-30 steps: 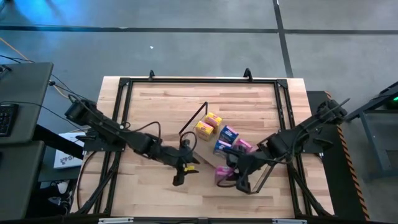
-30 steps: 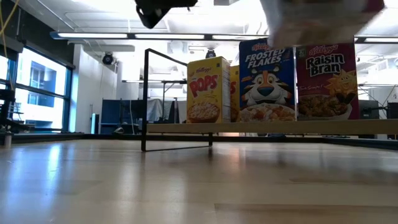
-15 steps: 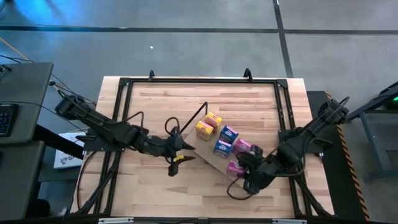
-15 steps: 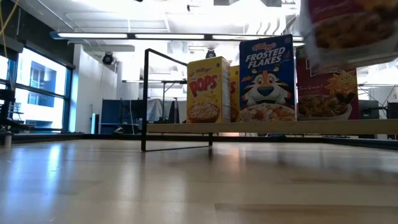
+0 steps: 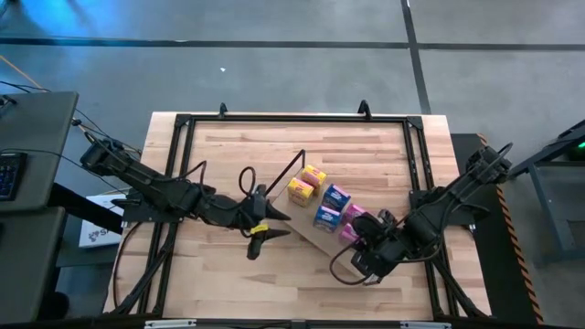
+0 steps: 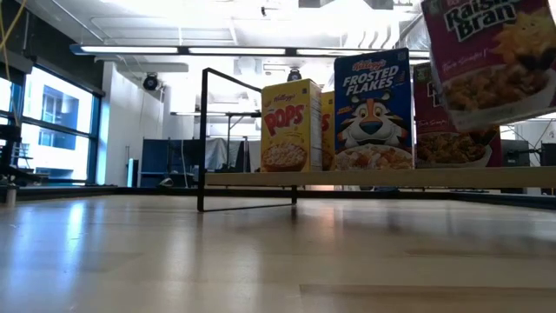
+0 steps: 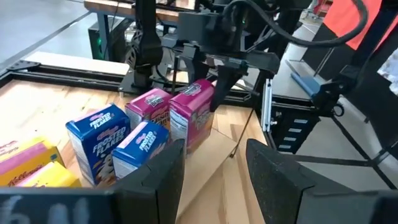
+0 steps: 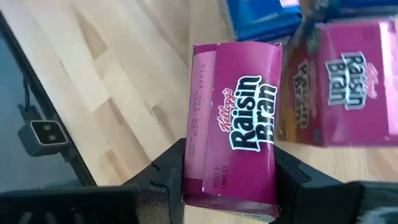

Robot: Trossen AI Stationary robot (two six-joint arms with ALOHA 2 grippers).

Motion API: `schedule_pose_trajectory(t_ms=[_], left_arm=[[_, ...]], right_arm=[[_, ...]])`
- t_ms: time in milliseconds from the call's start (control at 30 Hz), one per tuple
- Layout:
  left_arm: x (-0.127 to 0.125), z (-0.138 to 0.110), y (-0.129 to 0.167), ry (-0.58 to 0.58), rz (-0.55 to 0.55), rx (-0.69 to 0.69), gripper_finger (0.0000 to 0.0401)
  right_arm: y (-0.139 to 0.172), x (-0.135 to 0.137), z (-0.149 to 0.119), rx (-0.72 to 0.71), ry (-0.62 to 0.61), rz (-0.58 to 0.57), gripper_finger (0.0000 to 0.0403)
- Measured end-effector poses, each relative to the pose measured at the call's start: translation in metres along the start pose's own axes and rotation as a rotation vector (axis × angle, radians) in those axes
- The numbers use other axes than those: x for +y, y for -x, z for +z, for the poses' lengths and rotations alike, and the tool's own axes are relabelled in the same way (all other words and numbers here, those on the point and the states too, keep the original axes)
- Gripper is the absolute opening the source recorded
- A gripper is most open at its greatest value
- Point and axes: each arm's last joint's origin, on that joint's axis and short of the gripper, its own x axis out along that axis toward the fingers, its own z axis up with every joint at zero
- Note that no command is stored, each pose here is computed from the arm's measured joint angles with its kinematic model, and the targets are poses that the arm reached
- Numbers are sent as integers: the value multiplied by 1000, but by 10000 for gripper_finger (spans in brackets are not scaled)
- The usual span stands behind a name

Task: Stack cereal on shelf
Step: Put the bottom left purple cereal box on the shelf

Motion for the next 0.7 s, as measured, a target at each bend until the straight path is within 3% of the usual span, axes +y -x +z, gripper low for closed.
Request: schedule_pose_trajectory(t_ms=[200, 467, 700], left_arm=[[0, 0, 0, 0, -5, -1, 161], [0, 0, 0, 9, -6, 0, 161], [0, 0, 0, 0, -5, 1, 161]], right_arm=[[-9, 1, 5, -1, -59, -23, 131], [-29, 3, 13, 35, -45, -63, 131], [-31, 0, 21, -27, -59, -91, 131]])
